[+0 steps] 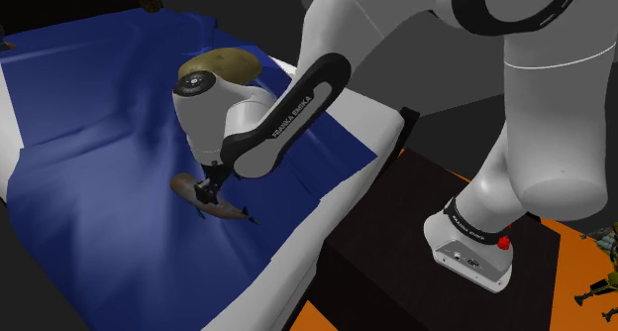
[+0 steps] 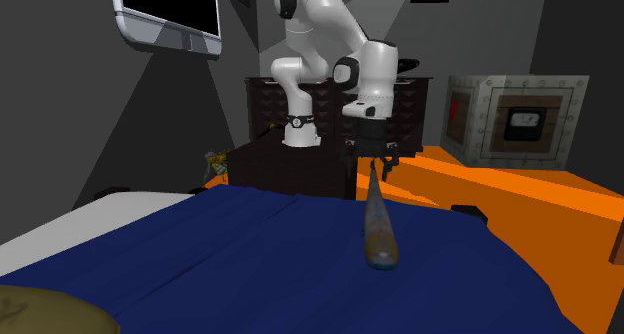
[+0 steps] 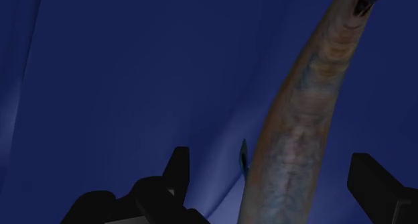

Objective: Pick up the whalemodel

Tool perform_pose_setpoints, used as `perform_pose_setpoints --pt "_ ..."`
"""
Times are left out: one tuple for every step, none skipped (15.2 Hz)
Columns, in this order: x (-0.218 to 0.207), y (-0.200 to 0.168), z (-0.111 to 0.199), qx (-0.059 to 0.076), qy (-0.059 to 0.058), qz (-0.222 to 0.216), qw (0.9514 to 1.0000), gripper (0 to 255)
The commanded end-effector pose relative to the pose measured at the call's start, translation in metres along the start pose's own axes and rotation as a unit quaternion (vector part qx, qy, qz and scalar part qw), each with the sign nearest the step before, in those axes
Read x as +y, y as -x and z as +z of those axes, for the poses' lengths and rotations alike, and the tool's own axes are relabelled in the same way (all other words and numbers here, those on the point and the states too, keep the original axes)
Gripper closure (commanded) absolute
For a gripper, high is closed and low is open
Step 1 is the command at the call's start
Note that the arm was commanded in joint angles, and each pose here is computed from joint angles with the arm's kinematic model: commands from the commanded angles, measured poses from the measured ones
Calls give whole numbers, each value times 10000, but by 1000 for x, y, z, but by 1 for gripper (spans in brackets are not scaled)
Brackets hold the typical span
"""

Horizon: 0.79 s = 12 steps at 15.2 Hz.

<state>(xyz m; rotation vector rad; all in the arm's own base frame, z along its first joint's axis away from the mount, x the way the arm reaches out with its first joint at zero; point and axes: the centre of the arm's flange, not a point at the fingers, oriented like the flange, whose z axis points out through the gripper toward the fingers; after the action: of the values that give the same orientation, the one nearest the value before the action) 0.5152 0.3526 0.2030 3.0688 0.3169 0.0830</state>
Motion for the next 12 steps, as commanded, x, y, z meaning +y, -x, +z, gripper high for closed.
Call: perform_pose_setpoints --pt "-19 -5 20 -18 25 -49 10000 0" --pt "-27 -10 30 -27 35 -74 10000 0" --pt "-29 -11 33 -30 38 -81 10000 0" --pt "-29 -11 38 -30 38 -81 10000 0" --pt "-30 -11 43 -30 38 -81 10000 0" --pt "-30 -10 48 -30 38 -81 10000 0" --pt "-30 -10 54 -30 38 -81 10000 0" --pt "-31 -10 59 -30 38 -81 10000 0" --pt "-31 -10 64 -30 38 -81 10000 0" --pt "-31 -9 72 -30 38 -81 10000 0" --pt "-31 -9 73 -30 38 -81 10000 0" --pt "-31 -9 73 -30 38 -81 10000 0"
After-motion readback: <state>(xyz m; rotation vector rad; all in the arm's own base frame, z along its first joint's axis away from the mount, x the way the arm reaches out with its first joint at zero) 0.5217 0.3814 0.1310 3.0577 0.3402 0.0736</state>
